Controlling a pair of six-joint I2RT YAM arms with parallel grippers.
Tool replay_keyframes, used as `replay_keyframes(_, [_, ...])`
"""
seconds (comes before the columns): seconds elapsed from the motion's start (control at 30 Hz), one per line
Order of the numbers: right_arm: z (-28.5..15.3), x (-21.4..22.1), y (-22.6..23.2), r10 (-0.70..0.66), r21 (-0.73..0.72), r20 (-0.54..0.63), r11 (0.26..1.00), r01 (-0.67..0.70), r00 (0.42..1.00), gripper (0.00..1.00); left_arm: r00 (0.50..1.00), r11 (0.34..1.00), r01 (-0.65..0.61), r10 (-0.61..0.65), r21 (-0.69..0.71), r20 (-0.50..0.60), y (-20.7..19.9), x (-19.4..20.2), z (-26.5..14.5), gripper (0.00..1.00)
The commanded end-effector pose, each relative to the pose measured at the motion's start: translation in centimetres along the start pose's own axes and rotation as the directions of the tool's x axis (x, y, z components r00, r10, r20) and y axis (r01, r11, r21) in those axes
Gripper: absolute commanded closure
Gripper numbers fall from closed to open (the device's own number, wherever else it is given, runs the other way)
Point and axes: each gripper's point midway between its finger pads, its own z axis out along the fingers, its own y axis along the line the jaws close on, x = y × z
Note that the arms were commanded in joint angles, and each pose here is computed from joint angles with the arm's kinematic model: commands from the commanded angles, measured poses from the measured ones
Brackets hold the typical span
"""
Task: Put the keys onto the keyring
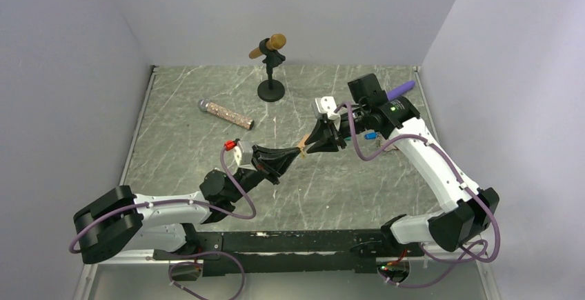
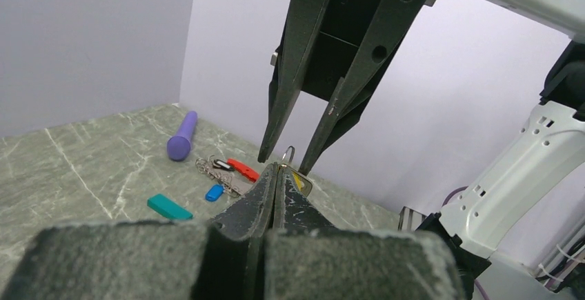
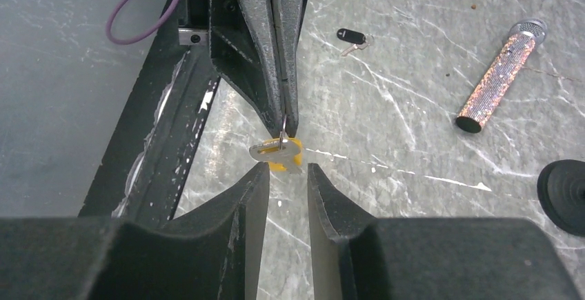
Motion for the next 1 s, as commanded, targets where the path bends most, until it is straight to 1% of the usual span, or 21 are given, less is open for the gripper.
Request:
replay_keyframes(0.0, [0.04,-1.61,-0.23,-0.042,-0.008,0.063,0.999,0.043,0.997,0.70,0.996,0.999,0.033,-0.035,0.029,0.079,-0.77,-2.07,0.59,1.00])
replay_keyframes(0.2, [0.06,-2.10,-0.17,-0.041,-0.019,0.079,0.999,0.043,0.996,0.75,0.996,0.999,0.041,-0.043,0.034,0.073,-0.83,-1.74,0.84,1.00])
replay_keyframes(0.6, [0.33,-1.84,0.04,-0.024,-0.038,0.088,0.999,0.028,0.996,0.76,0.996,0.999,0.045,-0.047,0.026,0.074,-0.70,-1.76,0.93,1.00])
replay_keyframes(0.97, [0.51,-1.76,-0.02,-0.015,-0.047,0.096,0.999,0.020,0.995,0.84,0.996,0.998,0.053,-0.055,0.027,0.074,-0.73,-1.68,1.02,1.00])
